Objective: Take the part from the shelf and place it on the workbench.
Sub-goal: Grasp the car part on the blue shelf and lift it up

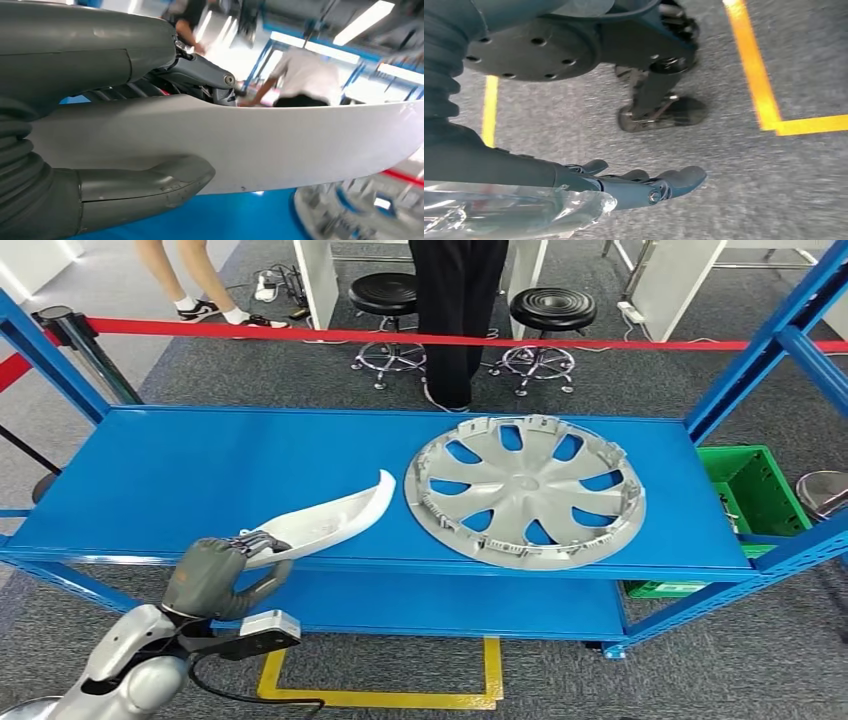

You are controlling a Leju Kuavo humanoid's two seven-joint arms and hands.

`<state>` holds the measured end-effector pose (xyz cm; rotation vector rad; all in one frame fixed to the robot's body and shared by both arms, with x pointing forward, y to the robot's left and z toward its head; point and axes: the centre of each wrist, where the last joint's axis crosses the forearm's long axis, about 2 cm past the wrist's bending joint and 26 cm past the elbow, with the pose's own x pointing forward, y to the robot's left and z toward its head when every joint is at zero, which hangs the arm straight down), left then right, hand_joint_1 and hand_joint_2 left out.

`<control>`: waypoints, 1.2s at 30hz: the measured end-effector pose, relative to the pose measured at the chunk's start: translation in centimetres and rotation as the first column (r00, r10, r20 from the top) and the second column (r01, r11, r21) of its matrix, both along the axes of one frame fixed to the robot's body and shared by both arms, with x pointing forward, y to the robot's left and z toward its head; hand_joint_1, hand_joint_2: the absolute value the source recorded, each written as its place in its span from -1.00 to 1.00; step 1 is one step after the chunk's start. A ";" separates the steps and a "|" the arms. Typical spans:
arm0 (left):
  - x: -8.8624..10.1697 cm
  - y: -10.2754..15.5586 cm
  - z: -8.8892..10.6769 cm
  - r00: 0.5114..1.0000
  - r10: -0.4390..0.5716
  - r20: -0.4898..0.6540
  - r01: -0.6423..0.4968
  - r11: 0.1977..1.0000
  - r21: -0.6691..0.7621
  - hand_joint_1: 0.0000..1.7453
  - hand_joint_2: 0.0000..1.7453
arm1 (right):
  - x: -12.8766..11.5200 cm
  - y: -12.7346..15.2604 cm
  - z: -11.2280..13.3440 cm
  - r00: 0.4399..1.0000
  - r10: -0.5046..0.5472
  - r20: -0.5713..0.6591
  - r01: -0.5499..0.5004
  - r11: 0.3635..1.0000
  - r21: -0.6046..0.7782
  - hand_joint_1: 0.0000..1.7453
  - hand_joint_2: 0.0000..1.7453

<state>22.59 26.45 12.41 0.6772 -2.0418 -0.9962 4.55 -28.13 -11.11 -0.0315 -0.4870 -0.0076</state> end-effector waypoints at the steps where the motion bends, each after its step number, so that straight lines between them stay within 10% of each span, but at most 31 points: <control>1: -0.7 -0.2 -0.1 1.000 0.010 0.019 -0.010 1.000 -0.011 1.00 1.00 | 0.0 0.0 0.0 1.000 -0.012 0.022 0.012 1.000 0.011 -1.00 1.00; 16: -9.3 -2.2 -1.8 0.989 0.148 0.012 -0.141 0.962 -0.232 1.00 1.00 | -0.5 0.1 -0.1 0.988 -0.127 0.087 0.123 0.991 0.052 -1.00 1.00; 36: -11.4 -0.8 -3.0 0.971 0.239 -0.030 -0.237 0.928 -0.288 1.00 1.00 | -0.9 0.3 -0.1 0.986 -0.145 0.081 0.142 0.989 0.039 -1.00 1.00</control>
